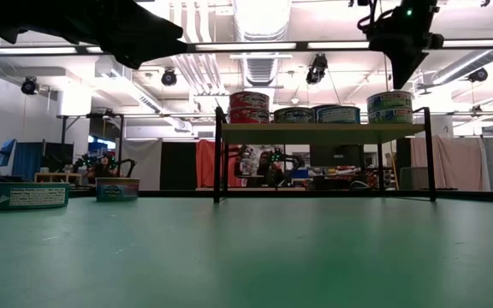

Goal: Stack canned seafood by type on shelf
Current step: Stack the green tuna can on top of the other green tuna can on the shelf

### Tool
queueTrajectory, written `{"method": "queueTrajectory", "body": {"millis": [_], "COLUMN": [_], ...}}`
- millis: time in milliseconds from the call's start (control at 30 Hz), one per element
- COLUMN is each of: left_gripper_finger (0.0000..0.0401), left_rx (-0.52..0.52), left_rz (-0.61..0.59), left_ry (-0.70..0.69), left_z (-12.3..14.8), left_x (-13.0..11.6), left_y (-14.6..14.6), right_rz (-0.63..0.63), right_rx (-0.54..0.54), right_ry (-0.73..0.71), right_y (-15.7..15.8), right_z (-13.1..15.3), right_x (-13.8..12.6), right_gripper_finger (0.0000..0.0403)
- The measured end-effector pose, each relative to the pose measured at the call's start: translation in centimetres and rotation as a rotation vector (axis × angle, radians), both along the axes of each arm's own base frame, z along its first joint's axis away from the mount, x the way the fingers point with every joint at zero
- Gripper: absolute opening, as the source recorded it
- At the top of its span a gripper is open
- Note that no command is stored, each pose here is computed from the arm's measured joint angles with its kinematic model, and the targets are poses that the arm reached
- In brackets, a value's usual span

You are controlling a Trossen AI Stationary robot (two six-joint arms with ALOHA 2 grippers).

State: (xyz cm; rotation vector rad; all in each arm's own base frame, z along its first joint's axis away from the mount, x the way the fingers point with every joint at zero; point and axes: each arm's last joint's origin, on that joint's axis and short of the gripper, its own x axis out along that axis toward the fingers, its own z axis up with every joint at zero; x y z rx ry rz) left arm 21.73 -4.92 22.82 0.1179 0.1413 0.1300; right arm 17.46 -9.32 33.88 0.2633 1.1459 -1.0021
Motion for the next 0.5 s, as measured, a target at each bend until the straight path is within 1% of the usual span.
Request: {"method": "queueTrajectory", "body": {"millis": [167,233,300,500], "left_gripper_finger": [0.0231,0.0231,0.0231,0.0231], "left_rx": [0.0,0.0,0.0,-0.014], "left_rz": [0.0,0.0,0.0,0.002], "left_ry": [0.0,0.0,0.0,-0.002], "left_z": [0.0,0.0,0.0,0.0], "left_x": [0.0,0.0,0.0,0.0], "left_y": [0.0,0.0,0.0,0.0], "right_rz": [-0.031,-0.021,0.009,0.157], "right_rx": [-0.001,-0.01,-0.026,-0.093], "right_ry": [-0.027,-0.056,-0.098,-0.316], "right_y": [0.3,0.7,1.4,4.4], "right_z": [1.0,1.5,2.0,2.4], "right_x": [-0.7,-1.0,-1.2,-1.3], "right_gripper_finger": [0.0009,0.0009,0.0009,0.0009]}}
